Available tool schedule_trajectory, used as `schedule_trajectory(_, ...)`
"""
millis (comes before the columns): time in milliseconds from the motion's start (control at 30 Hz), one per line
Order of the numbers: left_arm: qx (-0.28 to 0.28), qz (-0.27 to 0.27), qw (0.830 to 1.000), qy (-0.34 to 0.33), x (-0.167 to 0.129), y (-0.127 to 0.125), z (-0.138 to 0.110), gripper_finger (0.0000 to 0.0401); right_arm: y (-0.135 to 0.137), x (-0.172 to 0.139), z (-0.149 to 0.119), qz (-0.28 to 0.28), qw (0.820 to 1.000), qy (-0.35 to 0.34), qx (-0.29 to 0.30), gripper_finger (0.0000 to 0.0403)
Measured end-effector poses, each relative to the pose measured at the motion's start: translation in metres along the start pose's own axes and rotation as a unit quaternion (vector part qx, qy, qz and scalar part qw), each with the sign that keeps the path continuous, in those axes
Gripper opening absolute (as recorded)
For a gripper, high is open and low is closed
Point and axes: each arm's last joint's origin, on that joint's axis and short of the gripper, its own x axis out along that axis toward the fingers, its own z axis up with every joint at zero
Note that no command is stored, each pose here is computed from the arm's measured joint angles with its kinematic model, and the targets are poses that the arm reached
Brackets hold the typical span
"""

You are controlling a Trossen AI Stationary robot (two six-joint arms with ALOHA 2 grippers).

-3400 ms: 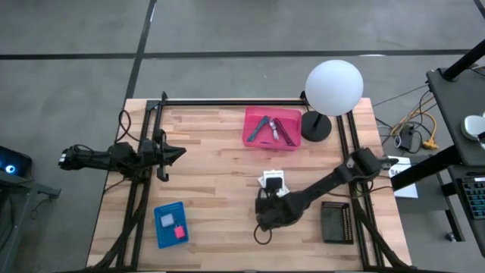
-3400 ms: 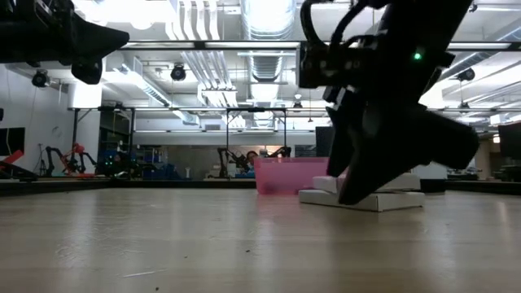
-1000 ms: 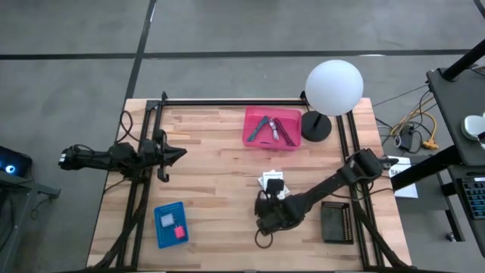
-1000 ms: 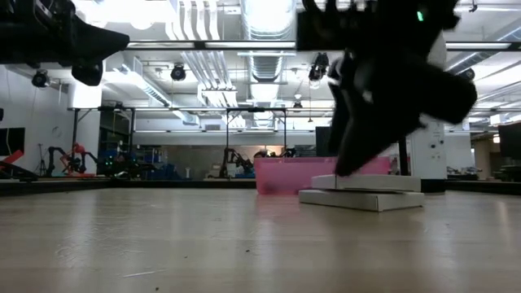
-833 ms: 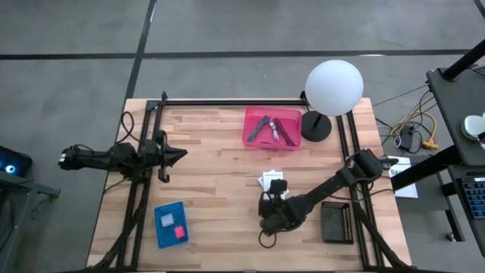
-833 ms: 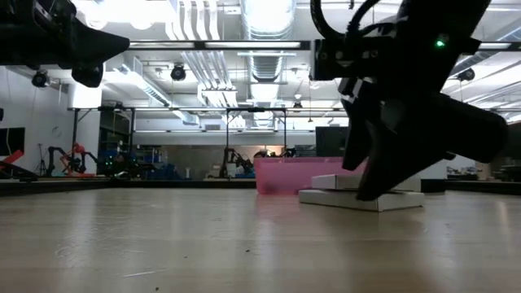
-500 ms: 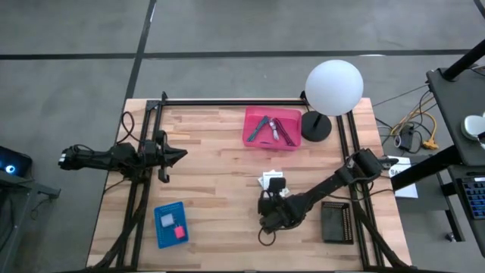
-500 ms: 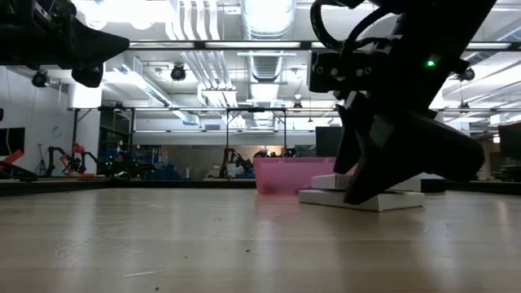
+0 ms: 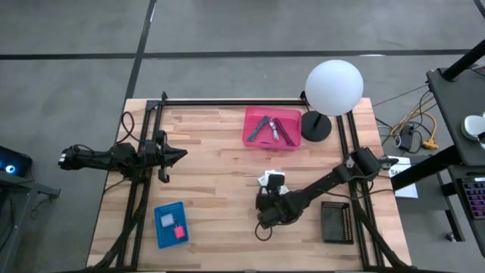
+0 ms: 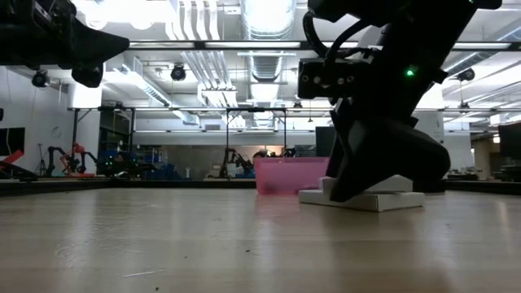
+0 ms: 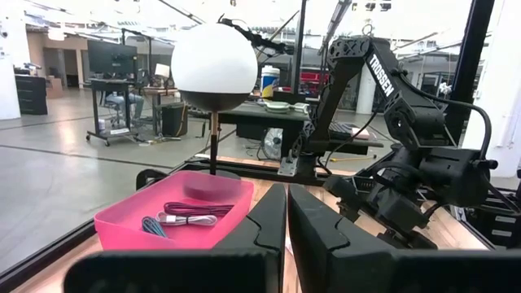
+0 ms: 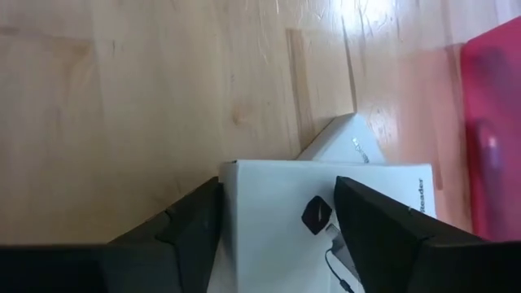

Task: Pick and place items into bin
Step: Put the card reader box into the black bin

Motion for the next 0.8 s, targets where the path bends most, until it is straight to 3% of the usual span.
schedule_trajectory(500,0.000,0.000,1.000,0.000,0.000,0.000,0.000,0.0000,0.000,-0.005,0.010,0.005,0.999,-0.012,0.031,0.0092)
schedule_trajectory(800,0.000,0.000,1.000,0.001,0.000,0.000,0.000,0.0000,-0.003,-0.025,0.029,0.017,0.999,-0.009,0.033,0.0068)
